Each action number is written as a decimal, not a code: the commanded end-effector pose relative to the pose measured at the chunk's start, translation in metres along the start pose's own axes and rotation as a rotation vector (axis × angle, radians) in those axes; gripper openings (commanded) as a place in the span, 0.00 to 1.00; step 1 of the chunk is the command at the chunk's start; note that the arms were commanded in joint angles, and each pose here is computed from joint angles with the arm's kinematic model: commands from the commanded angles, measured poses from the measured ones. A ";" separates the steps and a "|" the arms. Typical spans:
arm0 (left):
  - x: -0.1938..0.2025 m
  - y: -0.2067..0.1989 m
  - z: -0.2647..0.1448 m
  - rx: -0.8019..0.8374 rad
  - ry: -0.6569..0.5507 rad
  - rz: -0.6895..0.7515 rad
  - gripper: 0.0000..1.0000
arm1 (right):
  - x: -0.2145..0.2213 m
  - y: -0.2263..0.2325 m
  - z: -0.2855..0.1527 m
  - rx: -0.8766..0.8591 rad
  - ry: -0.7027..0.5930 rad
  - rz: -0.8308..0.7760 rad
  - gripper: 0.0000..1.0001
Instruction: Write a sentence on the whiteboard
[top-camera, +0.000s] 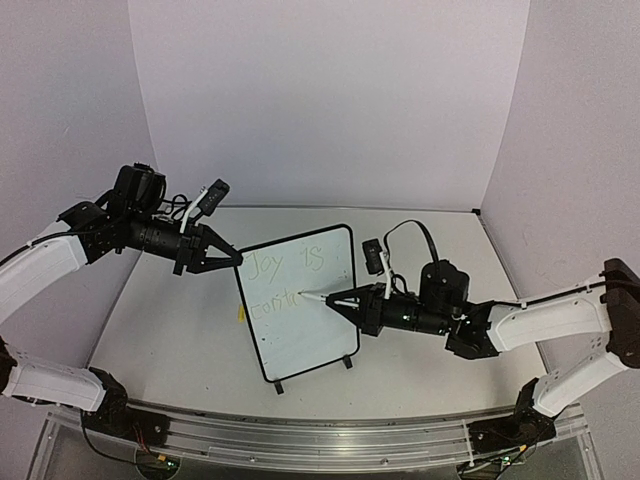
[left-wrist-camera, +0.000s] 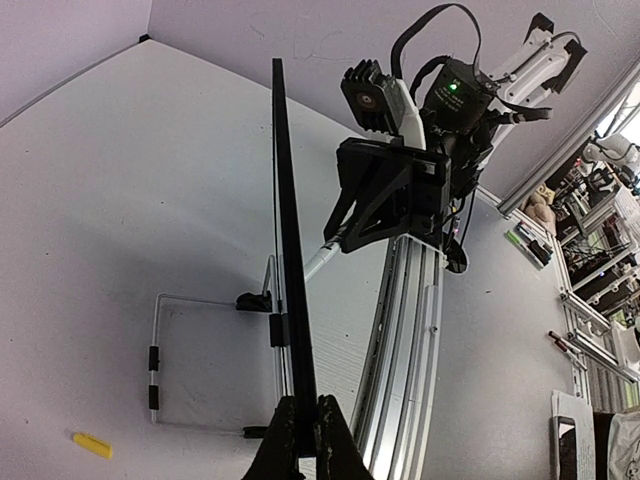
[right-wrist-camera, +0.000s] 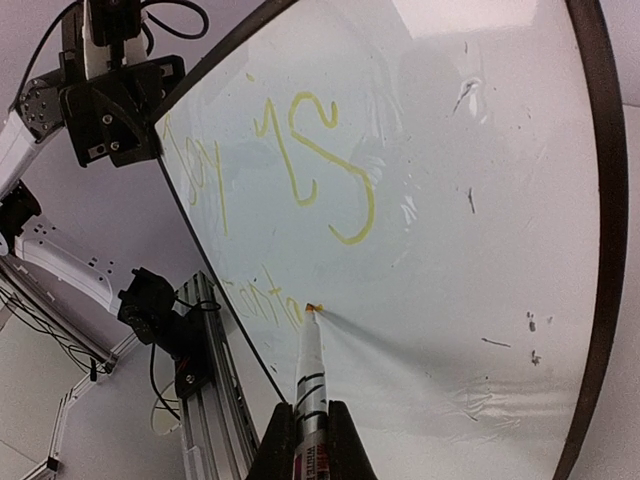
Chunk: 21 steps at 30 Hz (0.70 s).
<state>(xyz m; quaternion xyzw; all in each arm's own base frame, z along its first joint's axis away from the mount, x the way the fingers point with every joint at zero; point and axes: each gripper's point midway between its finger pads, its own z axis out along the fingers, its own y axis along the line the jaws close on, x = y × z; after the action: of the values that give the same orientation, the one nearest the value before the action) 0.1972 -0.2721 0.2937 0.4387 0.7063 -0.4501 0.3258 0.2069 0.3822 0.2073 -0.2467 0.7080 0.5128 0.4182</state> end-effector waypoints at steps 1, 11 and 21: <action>0.006 -0.004 0.002 0.018 0.018 -0.012 0.00 | -0.003 -0.006 0.005 0.013 -0.018 0.029 0.00; 0.005 -0.005 0.001 0.020 0.015 -0.009 0.00 | -0.014 -0.006 -0.011 0.045 -0.072 0.025 0.00; 0.006 -0.005 0.001 0.019 0.016 -0.010 0.00 | -0.029 0.004 -0.005 0.016 -0.093 -0.011 0.00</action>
<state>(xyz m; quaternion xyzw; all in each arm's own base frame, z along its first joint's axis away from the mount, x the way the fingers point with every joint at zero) 0.1972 -0.2721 0.2936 0.4380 0.7068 -0.4501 0.3255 0.2073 0.3736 0.2062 -0.2296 0.7141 0.5100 0.4209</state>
